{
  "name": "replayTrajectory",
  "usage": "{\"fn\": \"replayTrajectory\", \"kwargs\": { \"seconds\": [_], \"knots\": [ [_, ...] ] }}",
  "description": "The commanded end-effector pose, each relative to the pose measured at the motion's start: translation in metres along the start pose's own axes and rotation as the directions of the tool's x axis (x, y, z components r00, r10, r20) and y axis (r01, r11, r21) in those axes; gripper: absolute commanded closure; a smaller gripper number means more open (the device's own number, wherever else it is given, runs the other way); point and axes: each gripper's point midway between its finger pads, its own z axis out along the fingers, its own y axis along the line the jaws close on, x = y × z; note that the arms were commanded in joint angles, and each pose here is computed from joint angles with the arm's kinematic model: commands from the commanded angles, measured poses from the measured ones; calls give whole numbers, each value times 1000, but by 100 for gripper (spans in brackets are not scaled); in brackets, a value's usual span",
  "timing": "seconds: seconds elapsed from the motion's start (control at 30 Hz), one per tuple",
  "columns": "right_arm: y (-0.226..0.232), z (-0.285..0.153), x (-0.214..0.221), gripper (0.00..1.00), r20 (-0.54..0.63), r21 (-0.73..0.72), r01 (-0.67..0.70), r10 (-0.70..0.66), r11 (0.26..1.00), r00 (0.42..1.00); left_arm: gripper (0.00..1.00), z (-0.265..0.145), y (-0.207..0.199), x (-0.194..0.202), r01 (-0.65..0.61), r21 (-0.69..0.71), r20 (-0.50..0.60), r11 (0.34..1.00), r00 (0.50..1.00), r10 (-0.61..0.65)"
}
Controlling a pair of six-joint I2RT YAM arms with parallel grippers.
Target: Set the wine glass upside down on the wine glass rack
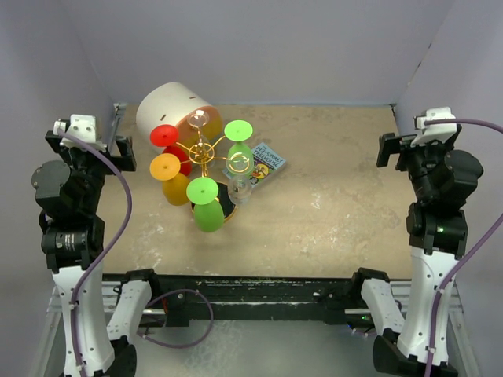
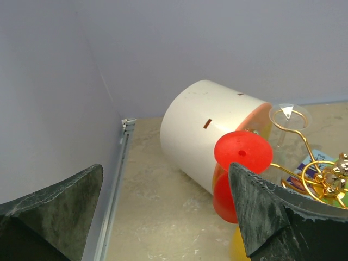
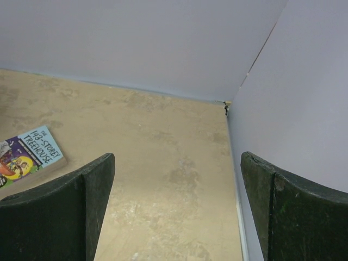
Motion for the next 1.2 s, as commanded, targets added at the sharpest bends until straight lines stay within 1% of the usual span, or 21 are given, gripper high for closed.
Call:
{"fn": "replayTrajectory", "kwargs": {
  "seconds": [0.0, 0.2, 0.37, 0.47, 0.73, 0.97, 1.17],
  "knots": [
    [-10, -4, -12, 0, 12, 45, -12, 11, 999, 1000, 1, 2, -15, -10, 14, 91, -1, 996, 1000, -14],
    [-6, -12, -11, 0, -32, -12, 0, -1, 1000, 999, 1, -6, -19, -14, -3, 122, -15, 992, 1000, 5],
    [-8, -15, -10, 0, -62, -17, 7, -8, 1000, 998, 1, -9, -11, 1, -21, 75, -38, 997, 999, 24],
    [-8, -15, -7, 0, -73, -20, 8, -10, 1000, 997, 1, -8, -7, 3, -22, 51, -41, 998, 999, 24],
    [-8, -13, -5, 0, -79, -22, 17, -18, 1000, 997, 1, -16, 3, 0, -19, -14, -31, 1000, 999, 18],
    [-7, -13, -2, 0, -80, -32, 28, -31, 999, 996, 1, -16, -1, 2, -20, 9, -36, 1000, 999, 21],
    [-5, -11, 0, 0, -80, -45, 32, -35, 998, 996, 1, -18, 4, 1, -19, -17, -31, 1000, 999, 19]
  ]
}}
